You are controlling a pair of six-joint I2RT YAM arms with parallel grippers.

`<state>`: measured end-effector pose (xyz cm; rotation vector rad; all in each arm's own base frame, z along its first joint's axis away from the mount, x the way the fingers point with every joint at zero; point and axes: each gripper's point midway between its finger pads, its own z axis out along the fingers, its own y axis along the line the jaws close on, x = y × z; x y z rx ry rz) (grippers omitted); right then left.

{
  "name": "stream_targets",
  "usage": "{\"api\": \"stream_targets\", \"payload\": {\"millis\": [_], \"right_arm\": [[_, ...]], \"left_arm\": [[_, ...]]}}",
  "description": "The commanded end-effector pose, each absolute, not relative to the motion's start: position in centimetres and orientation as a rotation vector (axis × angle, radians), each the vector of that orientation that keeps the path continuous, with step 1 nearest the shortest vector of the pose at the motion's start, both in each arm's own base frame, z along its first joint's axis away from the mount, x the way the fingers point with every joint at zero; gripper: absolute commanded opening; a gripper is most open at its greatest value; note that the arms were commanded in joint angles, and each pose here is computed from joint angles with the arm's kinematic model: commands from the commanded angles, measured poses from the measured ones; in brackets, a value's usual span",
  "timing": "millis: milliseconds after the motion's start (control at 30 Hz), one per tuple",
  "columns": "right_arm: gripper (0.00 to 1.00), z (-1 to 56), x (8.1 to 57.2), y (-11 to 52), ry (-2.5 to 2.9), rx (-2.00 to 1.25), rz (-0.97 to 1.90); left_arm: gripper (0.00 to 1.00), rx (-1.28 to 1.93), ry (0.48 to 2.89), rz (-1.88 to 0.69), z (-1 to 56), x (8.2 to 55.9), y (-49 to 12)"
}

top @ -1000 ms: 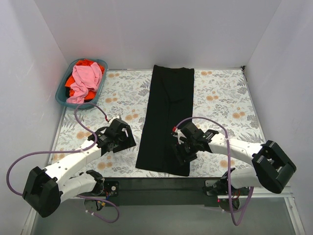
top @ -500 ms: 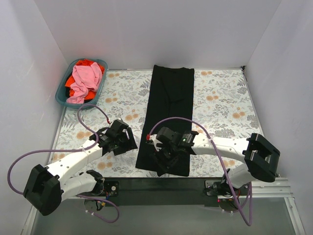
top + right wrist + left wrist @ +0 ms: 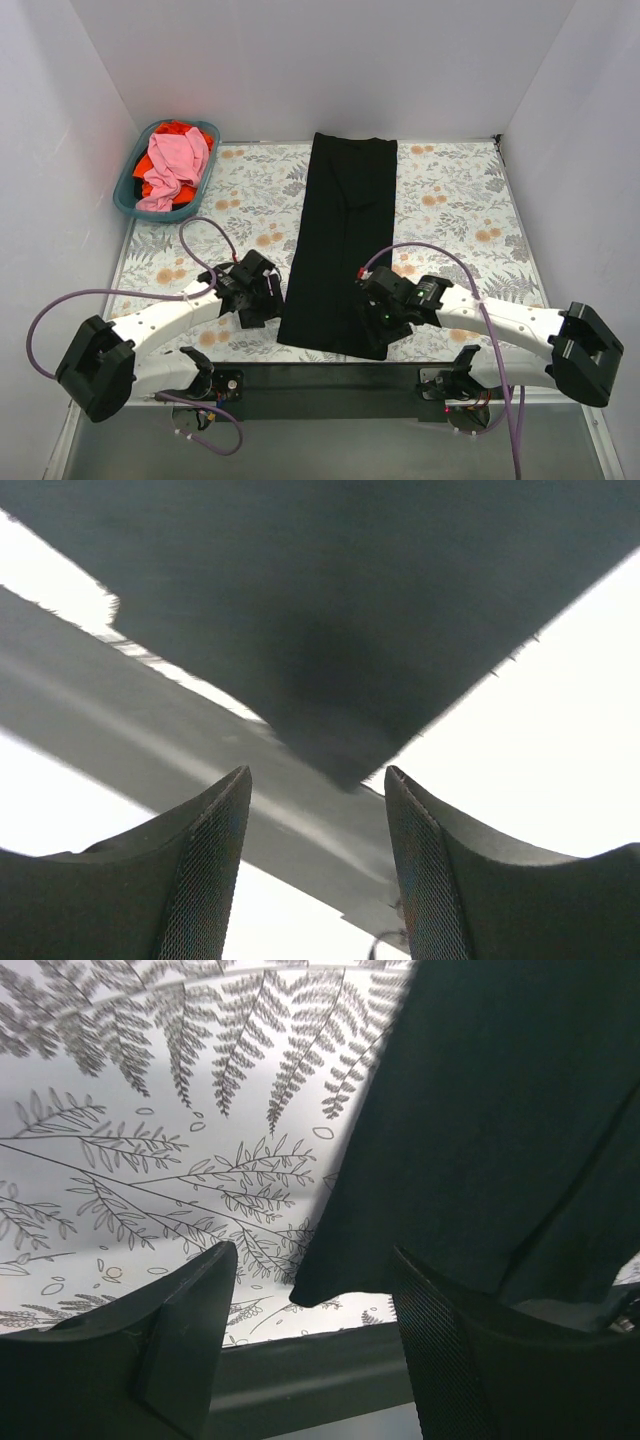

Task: Fold and stack the t-shirts
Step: Fold the tshirt

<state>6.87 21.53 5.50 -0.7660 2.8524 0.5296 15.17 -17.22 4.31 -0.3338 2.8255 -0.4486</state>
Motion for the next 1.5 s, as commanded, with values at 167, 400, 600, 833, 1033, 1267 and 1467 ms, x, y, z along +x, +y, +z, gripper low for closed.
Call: {"api": "stream_targets", "payload": {"millis": [167,400,600,833,1033,1267,1467], "right_arm": [[0.62,3.0,6.8,17.2,3.0,-0.42,0.346],[0.59,2.3,6.6,17.4,3.037,-0.457,0.328],[0.56,2.0,6.5,17.9,3.044,-0.471,0.36],[0.54,1.6,6.0,18.6,3.06,-0.526,0.383],[0.51,0.9,5.4,18.8,3.091,-0.571,0.374],[0.37,0.7,5.3,18.6,3.097,-0.576,0.367],[0.13,0.7,5.2,18.8,3.099,-0.59,0.378]], "left_arm": [[0.6,-0.299,2.918,-0.404,3.5,13.7,-19.2],[0.55,-0.274,2.95,-0.337,2.6,13.2,-19.6],[0.52,-0.253,2.958,-0.28,1.9,13.2,-19.7],[0.47,-0.232,2.971,-0.222,1.5,13.0,-19.7],[0.41,-0.226,2.987,-0.187,1.0,12.7,-19.4],[0.3,-0.2,3.008,-0.168,0.7,12.3,-19.5],[0.0,-0.186,3.028,-0.157,0.7,11.6,-19.3]]}}
